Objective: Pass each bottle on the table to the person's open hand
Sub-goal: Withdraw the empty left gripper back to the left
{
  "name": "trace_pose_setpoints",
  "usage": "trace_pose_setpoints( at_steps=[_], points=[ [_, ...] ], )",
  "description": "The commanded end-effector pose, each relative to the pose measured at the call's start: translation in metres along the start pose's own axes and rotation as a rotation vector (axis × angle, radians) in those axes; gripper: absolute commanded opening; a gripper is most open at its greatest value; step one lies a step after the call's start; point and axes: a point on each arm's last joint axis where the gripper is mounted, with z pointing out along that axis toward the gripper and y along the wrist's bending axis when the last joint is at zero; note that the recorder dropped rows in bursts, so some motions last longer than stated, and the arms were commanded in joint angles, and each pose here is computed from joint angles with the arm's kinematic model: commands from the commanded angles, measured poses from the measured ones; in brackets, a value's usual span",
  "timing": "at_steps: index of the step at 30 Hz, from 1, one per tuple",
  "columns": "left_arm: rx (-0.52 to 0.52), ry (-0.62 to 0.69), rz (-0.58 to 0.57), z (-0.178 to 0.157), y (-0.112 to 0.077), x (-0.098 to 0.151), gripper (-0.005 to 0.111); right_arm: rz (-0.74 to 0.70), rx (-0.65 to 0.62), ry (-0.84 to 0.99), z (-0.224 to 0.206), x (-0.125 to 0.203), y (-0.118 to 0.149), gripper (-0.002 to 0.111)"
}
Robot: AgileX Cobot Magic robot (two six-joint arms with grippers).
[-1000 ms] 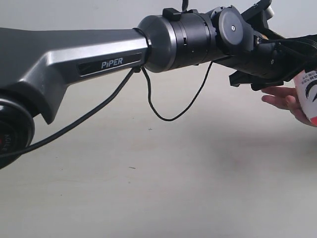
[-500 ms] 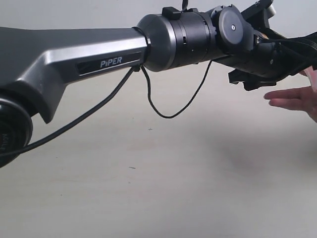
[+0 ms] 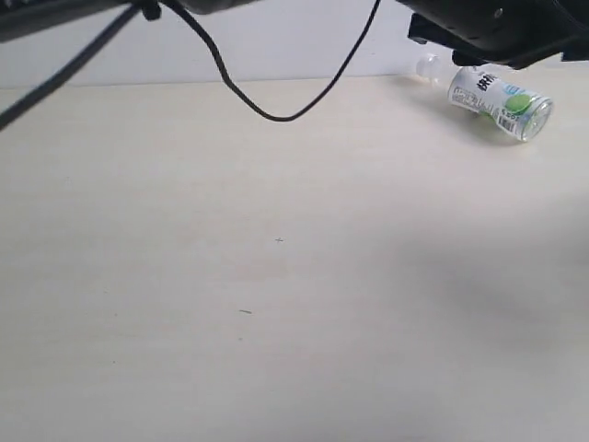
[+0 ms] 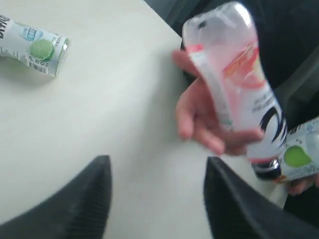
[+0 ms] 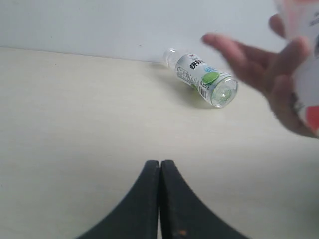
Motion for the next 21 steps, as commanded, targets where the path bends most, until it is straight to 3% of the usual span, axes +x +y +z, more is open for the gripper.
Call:
trace_pose_setpoints(
  at_steps=[1,2,3,9,12,21],
  points=[
    [-0.069,0.110,0.097,-0.028,-0.002,-0.002,0.012,-0.006,0.005,-0.007,0.000,0.000,0.000,0.000],
    [-0.080,0.141,0.107,-0.033,-0.002,0.000,0.002,-0.006,0.005,-0.007,0.000,0.000,0.000,0.000],
    [-0.092,0.167,0.128,-0.036,-0.002,0.002,0.001,-0.006,0.005,-0.007,0.000,0.000,0.000,0.000],
    [-0.107,0.192,0.220,-0.056,0.002,0.019,0.000,-0.006,0.005,-0.007,0.000,0.000,0.000,0.000],
    [-0.114,0.131,0.253,-0.069,0.009,0.037,0.000,-0.006,0.005,-0.007,0.000,0.000,0.000,0.000],
    [-0.176,-0.181,0.291,-0.135,0.055,0.143,0.000,-0.006,0.005,-0.007,0.000,0.000,0.000,0.000]
  ],
)
